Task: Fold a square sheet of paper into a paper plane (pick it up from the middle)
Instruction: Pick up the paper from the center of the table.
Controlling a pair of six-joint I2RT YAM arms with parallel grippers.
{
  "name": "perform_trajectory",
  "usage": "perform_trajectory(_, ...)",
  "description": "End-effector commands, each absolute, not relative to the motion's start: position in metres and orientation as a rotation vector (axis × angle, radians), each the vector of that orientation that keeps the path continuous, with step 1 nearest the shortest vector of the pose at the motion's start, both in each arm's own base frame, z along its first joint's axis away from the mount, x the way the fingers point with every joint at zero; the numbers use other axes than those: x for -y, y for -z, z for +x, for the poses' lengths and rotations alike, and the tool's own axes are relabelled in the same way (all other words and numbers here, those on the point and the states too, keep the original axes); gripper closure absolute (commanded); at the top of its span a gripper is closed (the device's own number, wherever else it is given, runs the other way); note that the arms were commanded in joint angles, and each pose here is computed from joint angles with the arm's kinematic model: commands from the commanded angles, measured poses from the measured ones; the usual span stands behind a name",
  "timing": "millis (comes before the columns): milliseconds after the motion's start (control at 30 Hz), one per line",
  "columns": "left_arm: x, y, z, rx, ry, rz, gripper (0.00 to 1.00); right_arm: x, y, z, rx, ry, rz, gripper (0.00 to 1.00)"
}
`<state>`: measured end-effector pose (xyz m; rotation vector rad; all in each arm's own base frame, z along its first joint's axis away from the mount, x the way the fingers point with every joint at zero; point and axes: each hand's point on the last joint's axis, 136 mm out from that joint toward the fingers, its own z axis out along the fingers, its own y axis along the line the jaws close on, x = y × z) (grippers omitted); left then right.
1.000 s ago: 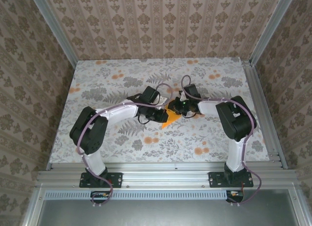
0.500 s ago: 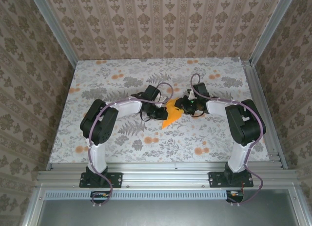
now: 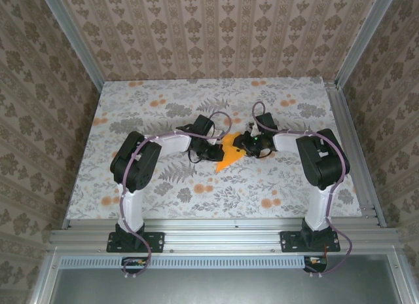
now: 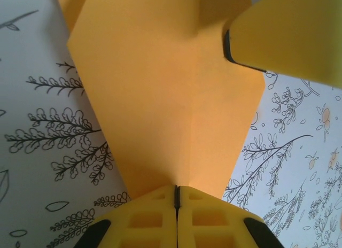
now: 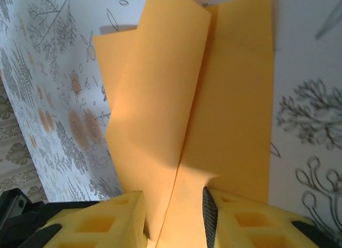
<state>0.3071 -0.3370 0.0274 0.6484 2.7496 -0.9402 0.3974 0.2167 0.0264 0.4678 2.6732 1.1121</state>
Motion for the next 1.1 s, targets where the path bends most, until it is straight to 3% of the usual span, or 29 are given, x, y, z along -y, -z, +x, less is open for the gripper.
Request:
perform_trajectory(0,0.333,-0.017,0.304,-2.770,0.949,0.655,0.95,-0.224,-0.021,0.398,-2.708,-1.113,0.433,0.63)
perform_trajectory(733,0.321,-0.006,0.299,-2.797,0.951,0.658,1.00,-0.236,-0.019,0.415,-2.770,-0.980,0.391,0.62)
perform_trajectory(1067,0.317,0.001,0.296,-2.813,0.944,0.668,1.00,-0.256,-0.032,0.422,-2.698,-1.115,0.325,0.64)
